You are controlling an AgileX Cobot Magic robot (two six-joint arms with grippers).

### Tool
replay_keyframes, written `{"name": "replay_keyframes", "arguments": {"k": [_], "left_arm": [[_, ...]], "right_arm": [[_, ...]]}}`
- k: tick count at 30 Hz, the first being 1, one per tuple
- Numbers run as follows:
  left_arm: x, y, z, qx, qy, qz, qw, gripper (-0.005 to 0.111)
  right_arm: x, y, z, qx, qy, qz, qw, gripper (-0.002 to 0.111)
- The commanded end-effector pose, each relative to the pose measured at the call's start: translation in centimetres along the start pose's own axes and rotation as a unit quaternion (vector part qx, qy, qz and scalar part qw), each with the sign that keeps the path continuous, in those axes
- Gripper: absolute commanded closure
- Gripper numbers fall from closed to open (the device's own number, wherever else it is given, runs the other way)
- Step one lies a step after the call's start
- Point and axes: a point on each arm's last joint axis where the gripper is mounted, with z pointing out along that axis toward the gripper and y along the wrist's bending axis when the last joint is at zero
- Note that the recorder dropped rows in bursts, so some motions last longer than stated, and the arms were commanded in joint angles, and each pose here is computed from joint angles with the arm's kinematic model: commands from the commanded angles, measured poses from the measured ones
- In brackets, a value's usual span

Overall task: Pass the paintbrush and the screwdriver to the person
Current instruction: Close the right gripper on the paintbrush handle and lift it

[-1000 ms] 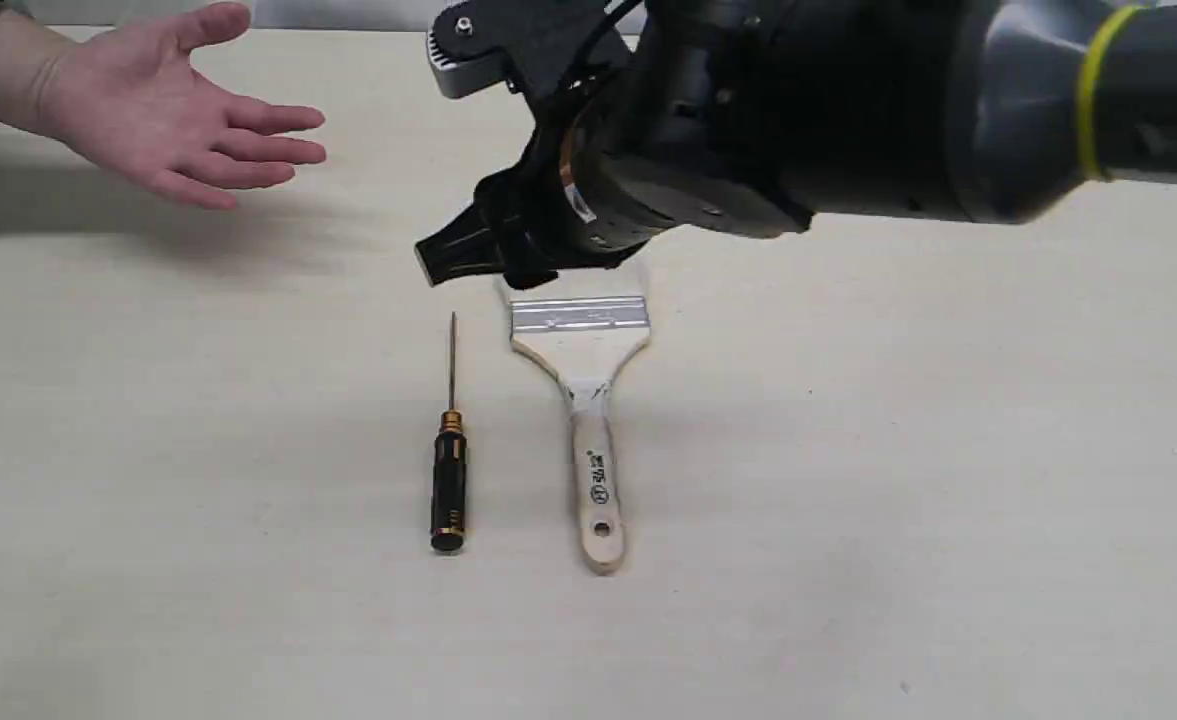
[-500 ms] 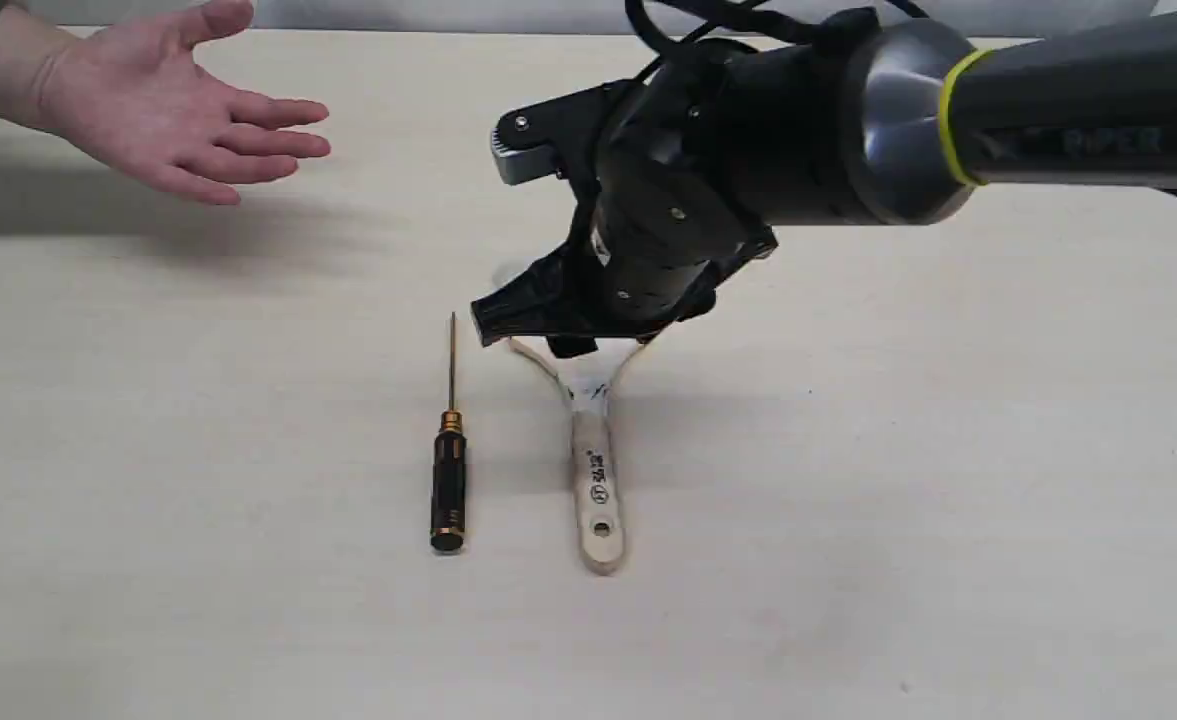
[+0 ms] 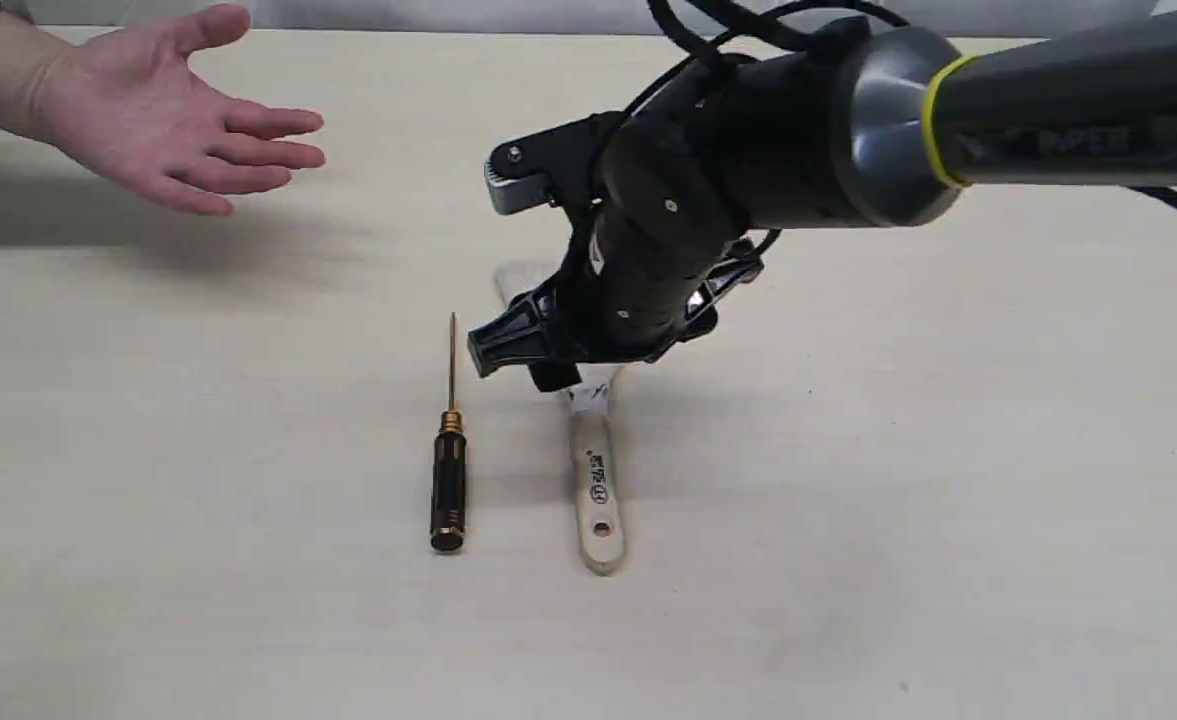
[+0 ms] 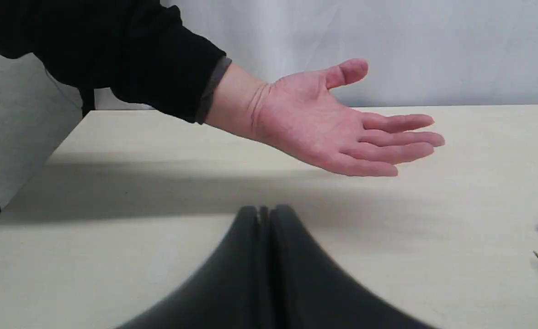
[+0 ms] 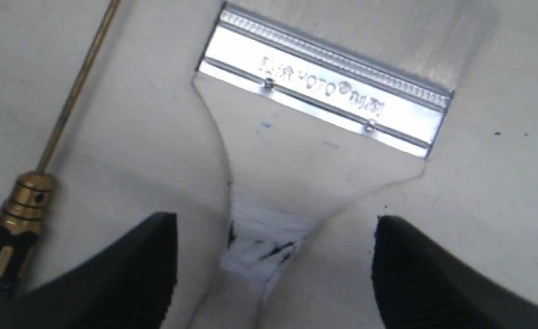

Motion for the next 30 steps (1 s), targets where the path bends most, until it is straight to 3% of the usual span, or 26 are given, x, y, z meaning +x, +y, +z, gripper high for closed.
{"name": "replay_keyframes", "arguments": {"k": [1,13,27,30], "left_arm": [[0.0,-0.1,0.0,0.004,-0.003,-0.001,1.000,0.107],[0.0,-0.1,0.0,0.004,-0.003,-0.001,1.000,0.107],[0.0,-0.1,0.0,0.005,-0.003,-0.002,1.000,0.107],[0.0,-0.1,0.0,0.005,-0.003,-0.002,1.000,0.107]], "right_arm": [[0.3,-0.1,1.6,0.003,0.016,0.000,1.000,0.044],[0.8,0.3,4.9,-0.006,0.014,-0.001,1.000,0.047],[1.1,0.2,5.8,0.003,0.020,-0.014,1.000,0.104],[1.0,0.1,5.6,0.008,0.015,-0.030,0.999,0.104]]}}
